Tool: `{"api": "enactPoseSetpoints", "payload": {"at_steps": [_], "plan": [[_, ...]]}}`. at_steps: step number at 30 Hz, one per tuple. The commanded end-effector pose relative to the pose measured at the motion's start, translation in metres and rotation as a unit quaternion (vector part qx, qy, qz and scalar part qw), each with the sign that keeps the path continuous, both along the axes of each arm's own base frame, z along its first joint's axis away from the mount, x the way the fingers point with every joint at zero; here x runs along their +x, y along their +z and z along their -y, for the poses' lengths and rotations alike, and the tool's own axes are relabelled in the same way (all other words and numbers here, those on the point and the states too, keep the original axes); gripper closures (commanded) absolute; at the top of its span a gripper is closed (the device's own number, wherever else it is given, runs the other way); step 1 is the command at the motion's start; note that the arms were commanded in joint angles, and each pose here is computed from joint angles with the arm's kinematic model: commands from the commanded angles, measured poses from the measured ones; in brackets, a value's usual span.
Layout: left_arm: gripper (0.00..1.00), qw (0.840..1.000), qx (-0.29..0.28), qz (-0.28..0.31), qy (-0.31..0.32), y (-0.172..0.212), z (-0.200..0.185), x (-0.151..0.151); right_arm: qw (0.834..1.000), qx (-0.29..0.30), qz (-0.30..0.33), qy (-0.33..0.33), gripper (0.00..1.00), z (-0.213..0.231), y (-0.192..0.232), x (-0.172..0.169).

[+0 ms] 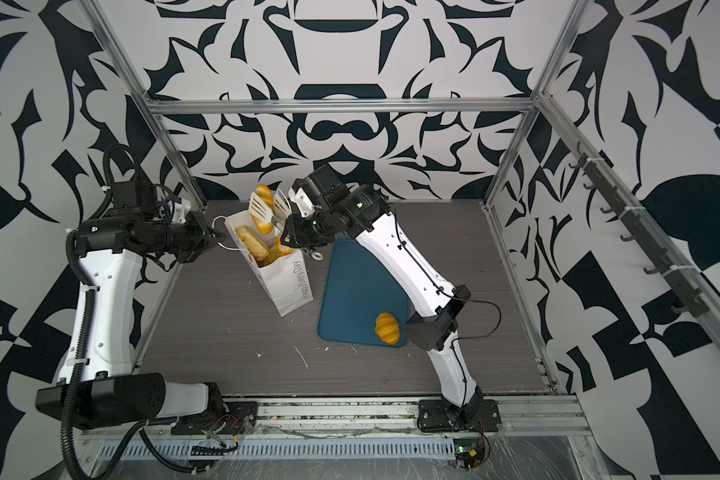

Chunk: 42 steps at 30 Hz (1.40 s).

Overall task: Place the fake bread into the paper bag
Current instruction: 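Open the tongs to release the croissant into the bag, then move the open tongs over the tray above the last striped pastry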

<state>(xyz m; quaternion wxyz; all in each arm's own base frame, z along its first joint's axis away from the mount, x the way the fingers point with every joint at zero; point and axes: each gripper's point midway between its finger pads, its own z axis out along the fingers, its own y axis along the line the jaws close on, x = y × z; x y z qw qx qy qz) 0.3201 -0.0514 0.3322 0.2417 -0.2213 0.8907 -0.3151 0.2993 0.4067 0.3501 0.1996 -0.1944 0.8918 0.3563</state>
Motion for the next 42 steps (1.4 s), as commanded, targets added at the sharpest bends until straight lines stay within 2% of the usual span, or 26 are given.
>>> {"api": "enactPoseSetpoints", "payload": {"at_steps": [1,8,19,36,42], "plan": [[1.0,1.0,-0.004,-0.005,-0.001,0.002,0.001,-0.008,0.998,0.053,0.044,0.007,0.55,-0.004,0.039,0.0],[1.0,1.0,-0.004,-0.004,-0.001,0.003,0.001,-0.008,0.997,0.055,0.044,0.006,0.52,-0.004,0.04,0.001],[1.0,1.0,-0.006,0.0,-0.001,0.006,0.001,-0.007,0.996,0.066,0.062,0.003,0.56,0.008,0.061,-0.007],[1.0,1.0,-0.011,-0.001,0.0,0.006,0.002,0.0,0.993,0.035,0.106,-0.04,0.58,0.082,0.1,-0.037],[1.0,1.0,-0.011,-0.003,0.0,0.005,0.001,0.0,0.994,-0.012,0.087,-0.062,0.58,0.114,0.076,-0.044]]}}
